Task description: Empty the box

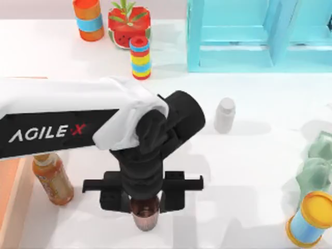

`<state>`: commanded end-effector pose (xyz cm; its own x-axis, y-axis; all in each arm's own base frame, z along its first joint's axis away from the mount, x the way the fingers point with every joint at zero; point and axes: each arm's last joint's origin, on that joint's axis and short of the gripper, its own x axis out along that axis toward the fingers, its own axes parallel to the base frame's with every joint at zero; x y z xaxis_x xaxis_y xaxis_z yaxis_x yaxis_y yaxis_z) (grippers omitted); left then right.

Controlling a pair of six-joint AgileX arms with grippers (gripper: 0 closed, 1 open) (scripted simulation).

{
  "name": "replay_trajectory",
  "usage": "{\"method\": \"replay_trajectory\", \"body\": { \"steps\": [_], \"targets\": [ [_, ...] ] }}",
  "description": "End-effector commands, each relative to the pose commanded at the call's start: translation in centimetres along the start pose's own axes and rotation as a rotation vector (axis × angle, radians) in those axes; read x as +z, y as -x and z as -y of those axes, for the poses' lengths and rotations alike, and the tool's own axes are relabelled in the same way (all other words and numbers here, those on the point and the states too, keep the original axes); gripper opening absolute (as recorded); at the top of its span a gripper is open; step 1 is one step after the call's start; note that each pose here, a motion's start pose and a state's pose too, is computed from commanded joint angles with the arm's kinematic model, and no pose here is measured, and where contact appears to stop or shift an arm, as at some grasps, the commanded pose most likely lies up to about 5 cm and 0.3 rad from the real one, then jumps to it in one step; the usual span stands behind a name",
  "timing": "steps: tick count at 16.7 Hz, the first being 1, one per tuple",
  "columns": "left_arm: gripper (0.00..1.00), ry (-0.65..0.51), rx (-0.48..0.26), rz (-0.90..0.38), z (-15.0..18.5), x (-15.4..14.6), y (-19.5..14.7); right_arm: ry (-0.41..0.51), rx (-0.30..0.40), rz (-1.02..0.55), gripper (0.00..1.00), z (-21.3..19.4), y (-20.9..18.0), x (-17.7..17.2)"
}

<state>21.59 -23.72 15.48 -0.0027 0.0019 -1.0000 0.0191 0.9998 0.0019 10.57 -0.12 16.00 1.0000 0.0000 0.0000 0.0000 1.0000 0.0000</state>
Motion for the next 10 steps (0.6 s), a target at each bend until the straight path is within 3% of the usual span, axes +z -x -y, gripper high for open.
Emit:
{"method": "replay_trajectory", "body": {
  "steps": [6,10],
  "targets": [
    [0.98,0.000,0.000,0.000,0.00,0.00,0.00,0.000,0.000,0.000,1.00,0.00,0.00,0.00],
    [1.00,0.000,0.000,0.000,0.00,0.00,0.00,0.000,0.000,0.000,1.00,0.00,0.00,0.00]
  ]
}}
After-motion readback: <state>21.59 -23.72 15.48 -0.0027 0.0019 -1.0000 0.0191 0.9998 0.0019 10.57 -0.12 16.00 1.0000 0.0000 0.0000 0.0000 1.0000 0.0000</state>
